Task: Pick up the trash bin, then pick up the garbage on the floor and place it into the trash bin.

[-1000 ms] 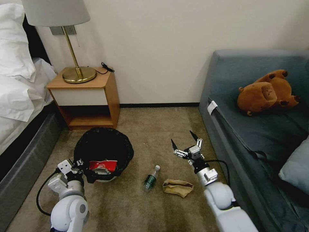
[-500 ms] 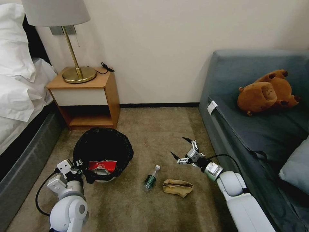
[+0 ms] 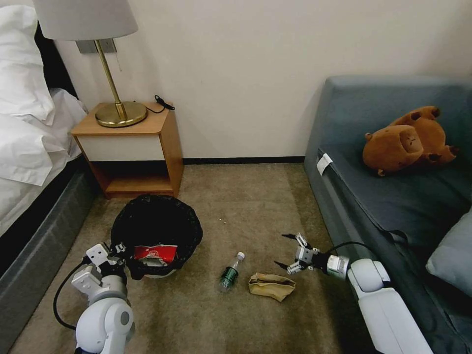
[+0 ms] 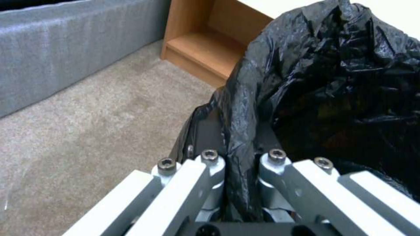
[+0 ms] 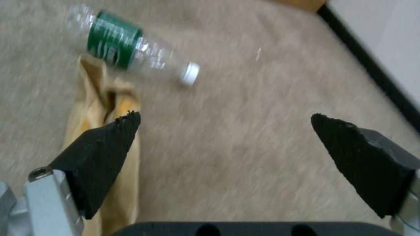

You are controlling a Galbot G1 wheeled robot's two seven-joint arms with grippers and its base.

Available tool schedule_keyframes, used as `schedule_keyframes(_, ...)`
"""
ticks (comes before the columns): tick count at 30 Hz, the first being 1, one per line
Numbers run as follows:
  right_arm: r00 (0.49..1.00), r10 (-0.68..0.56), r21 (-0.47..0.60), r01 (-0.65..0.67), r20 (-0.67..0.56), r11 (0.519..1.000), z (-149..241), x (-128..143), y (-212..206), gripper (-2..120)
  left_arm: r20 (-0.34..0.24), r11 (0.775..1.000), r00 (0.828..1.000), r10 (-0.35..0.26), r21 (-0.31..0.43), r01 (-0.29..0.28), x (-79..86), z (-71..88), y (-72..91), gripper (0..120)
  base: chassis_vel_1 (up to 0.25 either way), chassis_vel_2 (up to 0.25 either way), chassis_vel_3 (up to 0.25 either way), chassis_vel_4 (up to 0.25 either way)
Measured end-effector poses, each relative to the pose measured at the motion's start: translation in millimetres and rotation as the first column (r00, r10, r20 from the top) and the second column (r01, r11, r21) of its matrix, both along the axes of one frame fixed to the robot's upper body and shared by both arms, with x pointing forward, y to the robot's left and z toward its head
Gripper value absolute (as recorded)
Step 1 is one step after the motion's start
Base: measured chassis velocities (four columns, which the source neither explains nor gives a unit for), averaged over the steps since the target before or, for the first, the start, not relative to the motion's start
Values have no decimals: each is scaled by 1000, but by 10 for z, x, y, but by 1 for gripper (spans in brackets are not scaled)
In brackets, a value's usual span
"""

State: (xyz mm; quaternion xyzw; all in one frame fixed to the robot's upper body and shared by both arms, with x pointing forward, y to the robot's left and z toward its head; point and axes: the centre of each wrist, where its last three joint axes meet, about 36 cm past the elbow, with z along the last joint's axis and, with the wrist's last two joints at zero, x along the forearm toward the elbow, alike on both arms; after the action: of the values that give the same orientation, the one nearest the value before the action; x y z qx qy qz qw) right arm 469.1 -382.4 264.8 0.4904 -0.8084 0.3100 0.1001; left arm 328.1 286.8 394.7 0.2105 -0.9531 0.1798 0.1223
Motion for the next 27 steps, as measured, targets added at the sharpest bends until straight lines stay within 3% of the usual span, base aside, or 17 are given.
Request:
schedule_keyframes(5,992,-11,43,16,-124,999,-327,-48,-174,100,1,1000,1000,2,0,-2,2,1,-8,4,0,0,0,0)
schedule_keyframes(27,969,-44,39,55,-243,998,-859,-249,-225,100,-1,1000,1000,7,0,-7,-37,13,-11,4,0,0,0,0)
